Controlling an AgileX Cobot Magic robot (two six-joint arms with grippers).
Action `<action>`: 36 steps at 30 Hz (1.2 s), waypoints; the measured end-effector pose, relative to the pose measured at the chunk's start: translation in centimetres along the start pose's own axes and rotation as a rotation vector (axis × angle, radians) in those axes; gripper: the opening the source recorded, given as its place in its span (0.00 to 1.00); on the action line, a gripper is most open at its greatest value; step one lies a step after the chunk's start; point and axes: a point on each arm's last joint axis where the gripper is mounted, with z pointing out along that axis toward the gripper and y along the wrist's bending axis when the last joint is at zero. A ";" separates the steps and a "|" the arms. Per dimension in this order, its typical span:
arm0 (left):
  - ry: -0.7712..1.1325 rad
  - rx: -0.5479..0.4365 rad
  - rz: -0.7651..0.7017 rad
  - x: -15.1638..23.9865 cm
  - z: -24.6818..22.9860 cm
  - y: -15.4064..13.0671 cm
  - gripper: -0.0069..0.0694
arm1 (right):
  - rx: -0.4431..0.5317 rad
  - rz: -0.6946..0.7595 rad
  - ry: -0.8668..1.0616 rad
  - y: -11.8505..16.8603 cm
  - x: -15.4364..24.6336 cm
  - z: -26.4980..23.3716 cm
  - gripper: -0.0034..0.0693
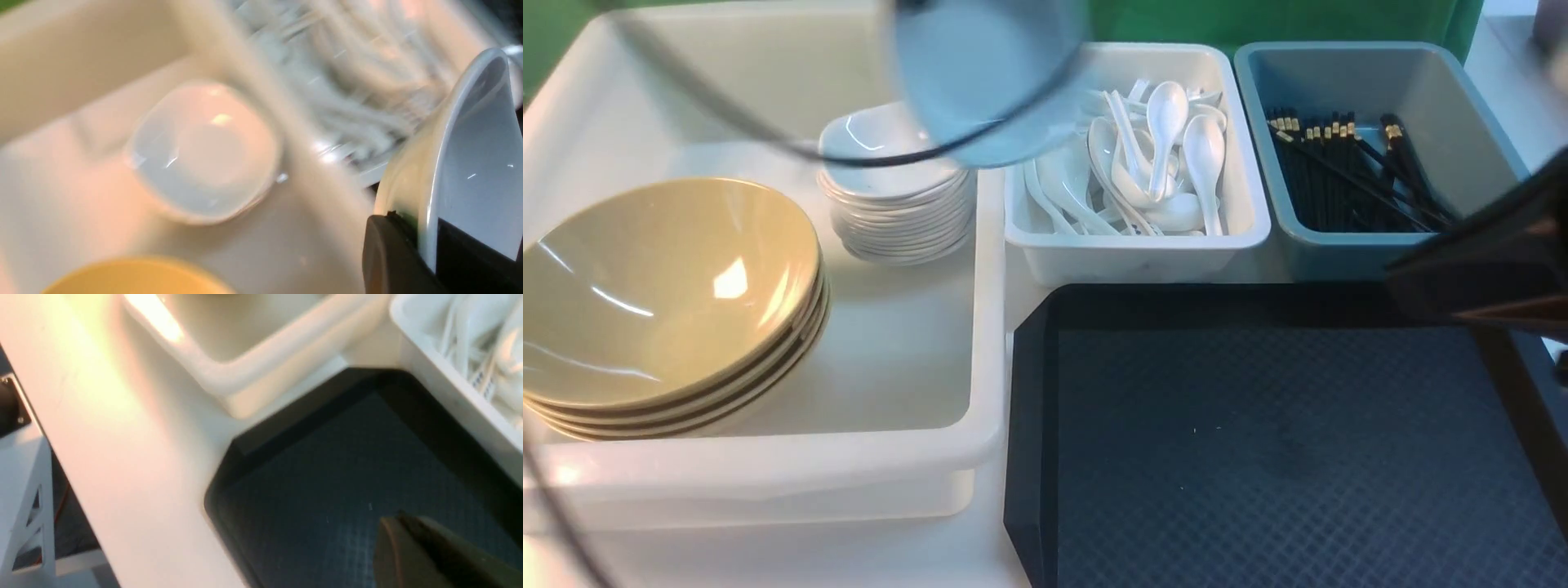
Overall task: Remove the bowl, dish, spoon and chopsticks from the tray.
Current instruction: Use the left arm to put the plate into the large storage box on the left
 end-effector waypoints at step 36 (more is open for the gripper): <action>0.028 -0.057 -0.079 1.6 15.4 10.9 0.94 | -0.159 -0.119 0.123 2.6 -1.4 8.0 0.13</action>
